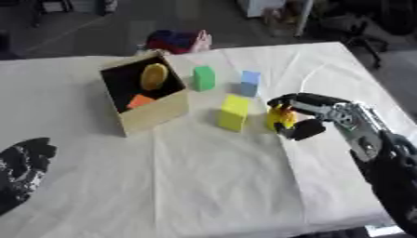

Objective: Pick up objects on the table and place them in the box.

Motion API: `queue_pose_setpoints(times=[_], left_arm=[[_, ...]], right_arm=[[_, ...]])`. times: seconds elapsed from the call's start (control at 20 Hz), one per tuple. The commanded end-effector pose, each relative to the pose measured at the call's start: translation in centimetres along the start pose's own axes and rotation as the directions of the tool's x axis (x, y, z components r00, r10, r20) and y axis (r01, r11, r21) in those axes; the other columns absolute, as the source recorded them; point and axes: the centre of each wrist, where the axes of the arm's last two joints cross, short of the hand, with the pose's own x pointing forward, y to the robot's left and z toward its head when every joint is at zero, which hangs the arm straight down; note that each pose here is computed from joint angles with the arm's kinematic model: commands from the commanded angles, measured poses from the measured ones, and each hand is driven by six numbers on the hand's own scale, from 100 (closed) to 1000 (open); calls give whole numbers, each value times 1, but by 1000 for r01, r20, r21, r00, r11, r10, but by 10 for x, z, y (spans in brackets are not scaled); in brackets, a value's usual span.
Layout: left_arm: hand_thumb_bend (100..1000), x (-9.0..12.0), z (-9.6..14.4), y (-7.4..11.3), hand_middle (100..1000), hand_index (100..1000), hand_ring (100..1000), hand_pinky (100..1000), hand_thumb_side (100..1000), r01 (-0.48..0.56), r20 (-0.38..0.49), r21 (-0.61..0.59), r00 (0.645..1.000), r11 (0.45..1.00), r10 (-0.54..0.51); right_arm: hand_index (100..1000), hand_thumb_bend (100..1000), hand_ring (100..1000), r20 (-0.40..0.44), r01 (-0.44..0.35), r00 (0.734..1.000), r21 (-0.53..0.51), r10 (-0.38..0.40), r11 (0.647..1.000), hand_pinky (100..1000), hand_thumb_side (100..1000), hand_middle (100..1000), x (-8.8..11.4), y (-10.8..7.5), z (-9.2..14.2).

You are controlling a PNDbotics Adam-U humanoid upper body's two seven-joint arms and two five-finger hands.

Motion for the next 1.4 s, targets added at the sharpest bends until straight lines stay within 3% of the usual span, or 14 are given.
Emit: queue_pose_setpoints(times=[0.05,0.1,0.25,0.3,0.6,0.85,1.05,1.25,1.4], left_arm=[[100,6,0,8,732,874,812,835,461,28,17,15,999,999,-28],[100,6,0,8,732,874,812,835,461,28,17,15,999,1000,-28],[100,6,0,7,732,874,812,835,461,27,16,14,1000,1000,-27],[100,6,0,7,732,874,811,835,462,26,15,15,1000,1000,-26],[100,6,1,7,731,874,811,835,463,24,12,16,1000,1000,-24],[100,5,1,7,731,873,811,835,462,23,11,17,1000,1000,-23],[100,5,1,7,731,873,811,835,462,21,10,16,1000,1000,-22],[100,5,1,6,731,873,811,835,461,19,11,11,1000,1000,-19],[100,5,1,6,731,874,811,835,463,18,12,11,1000,1000,-19]], right_arm=[[921,100,809,-28,-60,998,4,60,998,829,144,844,-5,-9,4],[899,100,782,-30,-70,997,0,70,998,811,100,811,-5,-8,3],[797,100,686,-39,-99,994,-44,97,994,748,100,683,-4,-8,1],[686,100,592,-41,-102,994,-69,99,992,684,100,560,-4,-7,0],[506,100,438,-29,-100,995,-228,96,969,567,100,378,1,-14,-6],[476,100,396,24,-73,996,-349,87,934,533,100,338,13,-35,-10],[470,100,383,101,-40,991,-421,91,906,522,100,326,31,-64,-13],[464,100,379,164,-39,978,-465,130,885,518,100,321,51,-94,-18],[483,100,402,184,-56,970,-467,159,883,538,100,341,60,-105,-24]])
